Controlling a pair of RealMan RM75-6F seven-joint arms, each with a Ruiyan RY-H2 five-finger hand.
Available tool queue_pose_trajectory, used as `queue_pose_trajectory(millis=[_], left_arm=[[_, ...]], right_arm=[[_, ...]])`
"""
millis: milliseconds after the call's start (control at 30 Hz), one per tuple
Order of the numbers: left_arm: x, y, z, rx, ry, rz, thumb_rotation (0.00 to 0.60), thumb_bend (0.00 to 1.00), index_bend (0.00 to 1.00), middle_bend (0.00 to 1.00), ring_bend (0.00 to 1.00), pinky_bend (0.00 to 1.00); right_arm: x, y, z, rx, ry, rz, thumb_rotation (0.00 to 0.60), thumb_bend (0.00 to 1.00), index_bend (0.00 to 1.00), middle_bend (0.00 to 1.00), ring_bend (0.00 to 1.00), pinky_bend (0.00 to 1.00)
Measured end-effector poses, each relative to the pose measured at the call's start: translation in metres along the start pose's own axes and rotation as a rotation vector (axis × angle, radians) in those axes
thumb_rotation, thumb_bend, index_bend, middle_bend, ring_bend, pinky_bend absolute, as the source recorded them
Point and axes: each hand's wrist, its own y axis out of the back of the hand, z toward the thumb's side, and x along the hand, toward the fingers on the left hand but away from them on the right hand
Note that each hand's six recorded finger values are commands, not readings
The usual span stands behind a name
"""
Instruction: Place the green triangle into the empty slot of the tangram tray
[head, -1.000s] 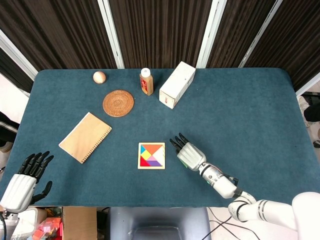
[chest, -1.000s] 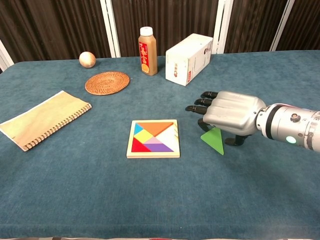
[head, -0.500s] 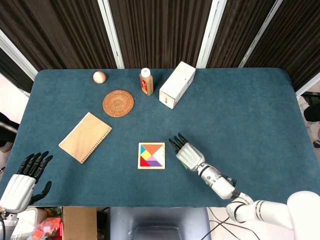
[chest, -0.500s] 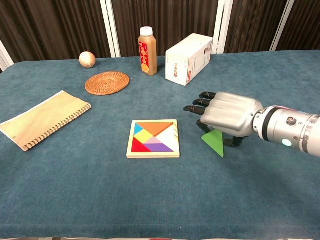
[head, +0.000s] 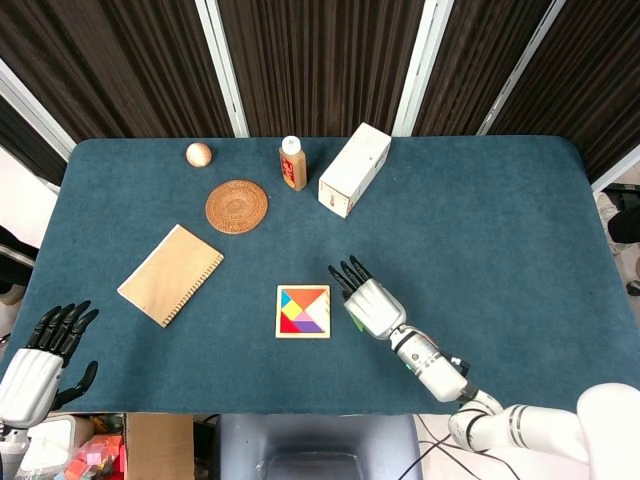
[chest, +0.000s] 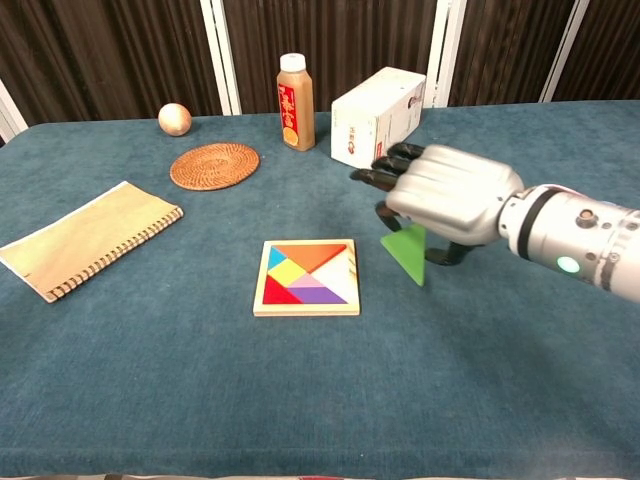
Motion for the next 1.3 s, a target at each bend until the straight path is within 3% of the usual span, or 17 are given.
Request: queue_pose_trajectory(millis=[300, 567, 900, 1300], left_arm=[[-0.001, 0.002, 0.000, -0.016, -0.013, -0.001, 0.600, 0.48, 0.00, 0.03, 0.02, 0.07], [-0.004, 0.008, -0.004, -0.026, -0.011, 0.007, 0.600, 0.48, 0.00, 0.03, 0.02, 0.07], [-0.001, 0.006, -0.006, -0.033, -0.008, -0.002, 0.600, 0.48, 0.00, 0.03, 0.02, 0.07], [0.003, 0.009, -0.009, -0.045, 0.004, 0.007, 0.600, 0.48, 0.00, 0.03, 0.02, 0.07]], right_arm=[[-0.020, 0.025, 0.036, 0.024, -0.002, -0.050, 0.600, 0.46, 0.74, 0.09, 0.00, 0.00], [-0.036, 0.024, 0.060, 0.110, -0.015, -0.064, 0.600, 0.46, 0.74, 0.09, 0.00, 0.00], [-0.048, 0.019, 0.052, 0.155, -0.060, -0.055, 0.600, 0.46, 0.74, 0.10, 0.00, 0.00], [-0.060, 0.014, 0.061, 0.074, -0.069, -0.034, 0.600, 0.46, 0.74, 0.11, 0.00, 0.00]])
